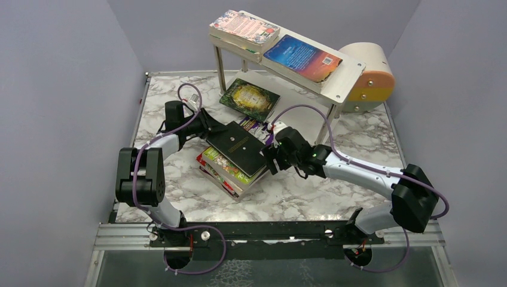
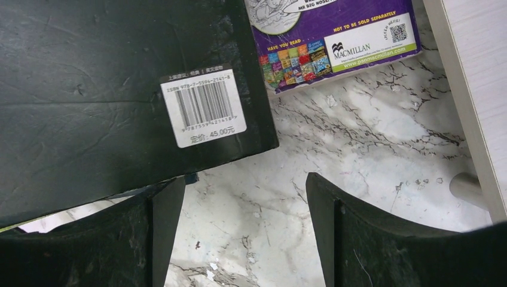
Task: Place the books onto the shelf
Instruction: Adjust the book at the center of the board.
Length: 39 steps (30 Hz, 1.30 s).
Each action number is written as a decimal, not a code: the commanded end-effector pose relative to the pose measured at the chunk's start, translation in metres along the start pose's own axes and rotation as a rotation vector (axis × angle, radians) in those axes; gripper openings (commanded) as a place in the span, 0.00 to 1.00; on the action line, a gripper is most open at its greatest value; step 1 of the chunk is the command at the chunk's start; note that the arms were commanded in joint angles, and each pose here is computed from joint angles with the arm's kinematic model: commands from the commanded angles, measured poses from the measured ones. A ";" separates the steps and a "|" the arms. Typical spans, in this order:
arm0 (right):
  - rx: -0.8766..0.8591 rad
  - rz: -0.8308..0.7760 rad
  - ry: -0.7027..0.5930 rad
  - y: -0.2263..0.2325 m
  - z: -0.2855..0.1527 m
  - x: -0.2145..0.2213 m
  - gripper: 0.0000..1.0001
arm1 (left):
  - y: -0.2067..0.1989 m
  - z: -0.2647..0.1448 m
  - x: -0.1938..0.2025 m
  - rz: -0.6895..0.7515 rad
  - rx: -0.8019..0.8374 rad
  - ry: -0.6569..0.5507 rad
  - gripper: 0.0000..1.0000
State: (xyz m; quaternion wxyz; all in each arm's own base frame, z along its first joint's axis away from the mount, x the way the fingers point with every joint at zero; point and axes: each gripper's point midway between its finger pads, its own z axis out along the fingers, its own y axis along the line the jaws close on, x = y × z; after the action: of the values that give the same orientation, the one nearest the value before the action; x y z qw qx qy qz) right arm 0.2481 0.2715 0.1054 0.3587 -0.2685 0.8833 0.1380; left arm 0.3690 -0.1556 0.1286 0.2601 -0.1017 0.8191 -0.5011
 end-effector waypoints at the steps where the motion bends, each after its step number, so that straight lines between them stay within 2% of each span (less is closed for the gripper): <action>1: -0.011 0.014 -0.103 0.007 -0.004 -0.034 0.73 | -0.012 0.001 -0.002 0.020 0.049 -0.006 0.08; 8: -0.001 0.021 -0.100 0.003 -0.010 -0.028 0.73 | -0.021 -0.001 -0.019 -0.001 0.056 -0.077 0.00; 12: 0.012 0.025 -0.104 -0.001 -0.017 -0.025 0.73 | -0.035 -0.005 -0.037 -0.009 0.097 -0.134 0.00; 21: 0.075 0.037 -0.127 -0.016 -0.035 -0.022 0.73 | -0.039 -0.006 -0.047 -0.036 0.137 -0.113 0.00; 27: 0.092 0.022 -0.247 -0.017 -0.048 -0.064 0.74 | -0.026 -0.006 -0.031 -0.071 0.124 -0.084 0.00; 39: 0.053 -0.080 -0.315 0.007 -0.013 -0.133 0.74 | -0.027 -0.017 0.000 -0.076 0.155 -0.015 0.00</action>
State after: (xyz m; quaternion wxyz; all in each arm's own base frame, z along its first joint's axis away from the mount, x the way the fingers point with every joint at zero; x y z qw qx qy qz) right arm 0.2985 0.2967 0.1895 0.4753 -0.2532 0.8320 0.1334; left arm 0.3736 -0.1495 0.1358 0.2441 -0.1688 0.7851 -0.5436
